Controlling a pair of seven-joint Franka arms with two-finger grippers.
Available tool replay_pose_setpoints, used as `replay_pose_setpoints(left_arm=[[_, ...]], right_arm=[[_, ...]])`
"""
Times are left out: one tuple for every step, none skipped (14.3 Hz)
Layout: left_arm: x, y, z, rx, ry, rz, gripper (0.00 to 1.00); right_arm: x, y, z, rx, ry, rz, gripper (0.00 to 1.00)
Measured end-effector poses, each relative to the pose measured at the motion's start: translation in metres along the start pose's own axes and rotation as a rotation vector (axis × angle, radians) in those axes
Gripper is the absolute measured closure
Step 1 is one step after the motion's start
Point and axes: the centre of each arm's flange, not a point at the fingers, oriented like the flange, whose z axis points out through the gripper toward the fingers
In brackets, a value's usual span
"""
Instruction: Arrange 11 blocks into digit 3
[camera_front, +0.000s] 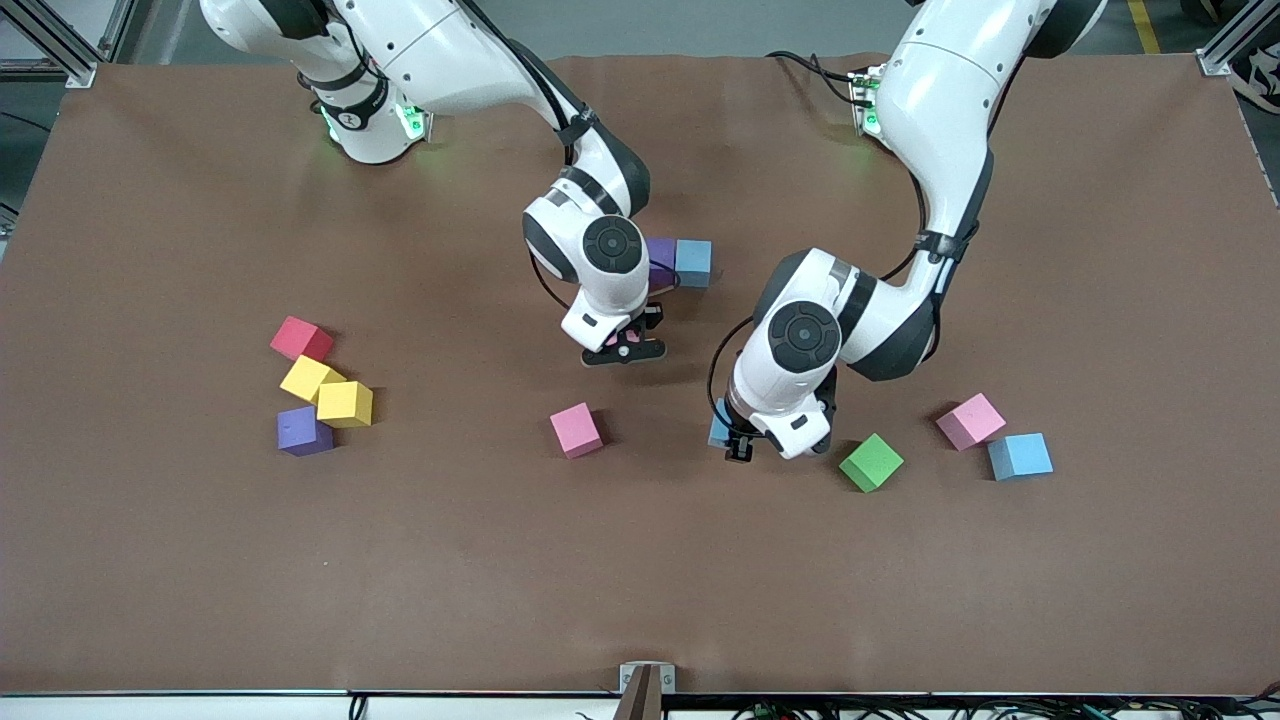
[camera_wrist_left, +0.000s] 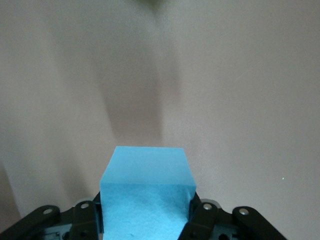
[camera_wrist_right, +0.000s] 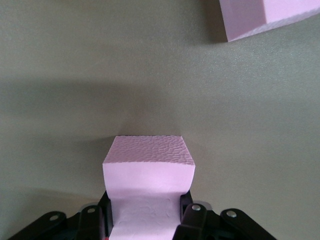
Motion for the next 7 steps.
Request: replay_pose_setpoints(left_arm=[[-0.001,0.0,0.0,0.0,0.0,-0.005,0.43],[-0.002,-0.001,0.0,0.001,0.0,-0.017,0.43],[-0.002,-0.001,0.0,0.001,0.0,-0.033,0.43],[-0.003,-0.002,0.001,0.001,0.0,-0.05,0.43],[-0.006,-0.003,0.001,0.003,0.0,-0.062,0.43],[-0.009,-0.005,0.002,0.005,0.0,-0.07,0.43],[-0.012,-0.006,0.003,0.007,0.001,-0.073,0.43]], right_arm=[[-0.001,-0.001,0.0,-0.001,0.0,-0.002,0.48],[-0.002,-0.002,0.0,-0.001,-0.001,-0.004,0.48],[-0.002,-0.003,0.0,-0.002,-0.001,-0.005,0.48],[-0.003,-0.003,0.0,-0.002,-0.001,-0.006,0.48],[-0.003,-0.003,0.0,-0.002,-0.001,-0.006,0.48],[-0.003,-0.003,0.0,-0.002,-0.001,-0.006,0.48],[-0.003,-0.003,0.001,-0.003,-0.003,-0.005,0.44]])
